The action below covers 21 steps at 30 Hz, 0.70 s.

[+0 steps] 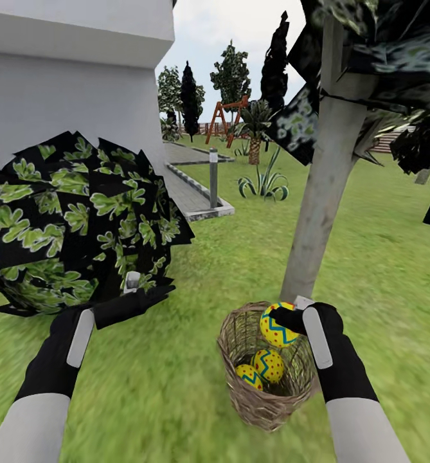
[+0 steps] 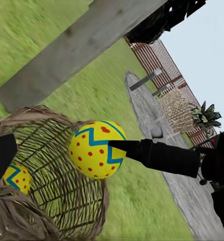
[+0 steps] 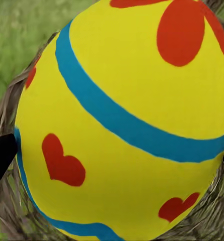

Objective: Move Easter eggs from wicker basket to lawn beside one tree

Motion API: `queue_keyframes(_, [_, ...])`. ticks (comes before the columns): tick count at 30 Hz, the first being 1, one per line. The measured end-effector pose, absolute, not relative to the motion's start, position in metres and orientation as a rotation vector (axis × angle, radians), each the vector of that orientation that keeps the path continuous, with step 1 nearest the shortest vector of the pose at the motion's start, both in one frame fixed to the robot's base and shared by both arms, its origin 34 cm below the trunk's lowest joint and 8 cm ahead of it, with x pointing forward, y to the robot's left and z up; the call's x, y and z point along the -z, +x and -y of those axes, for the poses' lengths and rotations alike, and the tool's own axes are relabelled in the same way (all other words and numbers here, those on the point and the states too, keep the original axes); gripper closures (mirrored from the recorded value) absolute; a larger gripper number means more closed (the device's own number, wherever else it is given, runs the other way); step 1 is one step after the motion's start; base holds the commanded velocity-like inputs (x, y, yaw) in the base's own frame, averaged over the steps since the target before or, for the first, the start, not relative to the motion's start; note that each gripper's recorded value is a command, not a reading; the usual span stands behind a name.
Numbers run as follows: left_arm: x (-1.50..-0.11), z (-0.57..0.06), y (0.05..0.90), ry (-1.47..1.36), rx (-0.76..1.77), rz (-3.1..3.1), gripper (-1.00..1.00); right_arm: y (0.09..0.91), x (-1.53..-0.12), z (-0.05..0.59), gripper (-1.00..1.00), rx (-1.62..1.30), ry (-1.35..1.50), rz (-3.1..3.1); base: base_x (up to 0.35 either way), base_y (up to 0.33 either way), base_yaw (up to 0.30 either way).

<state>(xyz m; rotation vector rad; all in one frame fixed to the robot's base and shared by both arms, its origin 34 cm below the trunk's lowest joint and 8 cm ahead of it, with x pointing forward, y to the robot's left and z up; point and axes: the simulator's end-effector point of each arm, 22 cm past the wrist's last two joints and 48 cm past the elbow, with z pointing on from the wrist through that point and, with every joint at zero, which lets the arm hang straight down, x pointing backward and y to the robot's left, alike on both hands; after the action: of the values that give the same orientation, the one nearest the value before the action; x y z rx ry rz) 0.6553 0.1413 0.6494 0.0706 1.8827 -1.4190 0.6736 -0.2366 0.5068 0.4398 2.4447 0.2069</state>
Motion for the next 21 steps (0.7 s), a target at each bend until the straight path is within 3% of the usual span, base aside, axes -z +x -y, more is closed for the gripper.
queue_keyframes(10, [-0.672,-0.14,0.658,0.08,1.415,-1.874,-1.0,0.678,-0.53,0.24,1.0,-0.203,0.439,-2.432,-0.344,0.0,0.0])
queue_keyframes(14, [-0.679,-0.14,0.659,0.084,1.419,-1.867,-1.0,0.68,-0.537,0.239,1.0,-0.21,0.436,-2.426,-0.121,0.0,0.0])
queue_keyframes(21, [-0.66,-0.135,0.661,0.047,1.447,-1.873,-1.0,0.678,-0.563,0.195,1.0,-0.731,0.205,-2.28,-0.003,0.0,0.0])
